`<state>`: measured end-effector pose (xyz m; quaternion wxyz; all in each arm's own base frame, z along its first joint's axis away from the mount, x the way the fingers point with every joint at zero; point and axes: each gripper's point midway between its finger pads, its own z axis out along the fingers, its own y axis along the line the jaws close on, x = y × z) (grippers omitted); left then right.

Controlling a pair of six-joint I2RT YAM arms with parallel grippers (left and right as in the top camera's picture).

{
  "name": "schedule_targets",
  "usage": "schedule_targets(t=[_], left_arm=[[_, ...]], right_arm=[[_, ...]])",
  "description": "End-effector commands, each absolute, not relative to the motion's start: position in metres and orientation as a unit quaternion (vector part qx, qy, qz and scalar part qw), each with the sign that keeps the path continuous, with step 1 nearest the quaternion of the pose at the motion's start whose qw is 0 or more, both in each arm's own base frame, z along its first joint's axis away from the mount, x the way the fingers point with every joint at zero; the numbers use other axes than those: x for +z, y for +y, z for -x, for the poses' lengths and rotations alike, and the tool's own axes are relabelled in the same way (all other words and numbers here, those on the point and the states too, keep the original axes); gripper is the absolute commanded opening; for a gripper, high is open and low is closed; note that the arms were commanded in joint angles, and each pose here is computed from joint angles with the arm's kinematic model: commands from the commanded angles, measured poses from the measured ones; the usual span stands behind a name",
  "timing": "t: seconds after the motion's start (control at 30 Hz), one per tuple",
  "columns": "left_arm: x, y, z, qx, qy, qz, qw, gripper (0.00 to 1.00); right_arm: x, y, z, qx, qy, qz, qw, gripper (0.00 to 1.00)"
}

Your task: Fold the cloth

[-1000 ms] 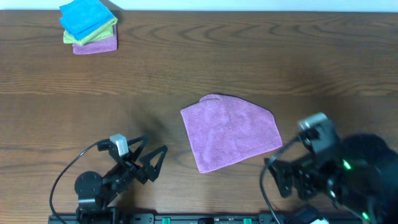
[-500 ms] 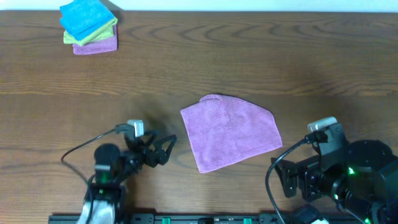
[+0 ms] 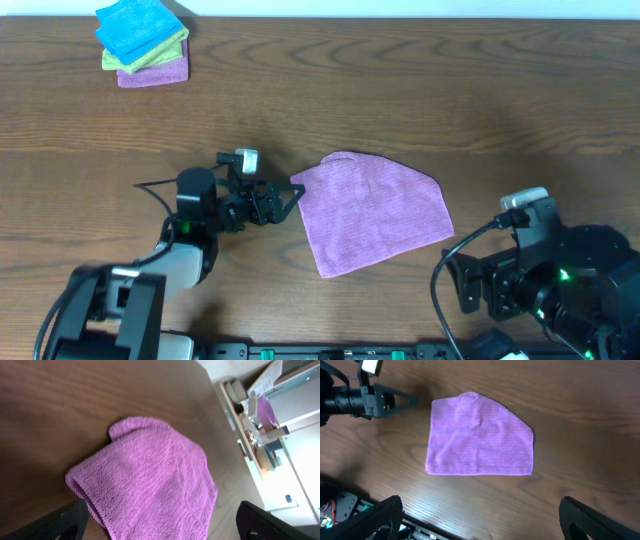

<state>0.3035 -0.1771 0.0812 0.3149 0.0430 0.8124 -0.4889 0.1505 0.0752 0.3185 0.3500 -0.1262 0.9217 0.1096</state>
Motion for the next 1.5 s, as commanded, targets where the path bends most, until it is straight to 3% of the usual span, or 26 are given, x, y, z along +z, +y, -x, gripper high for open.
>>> schedule_targets(t=[0.0,0.7,1.47], left_arm=[[0.078,-0.186,-0.305,-0.499,0.812,-0.054,0.299,0.95],[0.045,-0.186,-0.316,-0.443,0.855,-0.029,0.269,0.95],[0.041,-0.201,-0.330,-0.440,0.857,-0.038,0.265,0.95]], right_arm=[[0.321,0.070,-0.155,0.098,0.922,0.111,0.359,0.99],[0.319,0.073,-0.169,0.086,0.926,0.102,0.354,0.99],[0.321,0.075,-0.172,0.089,0.924,0.098,0.359,0.99]])
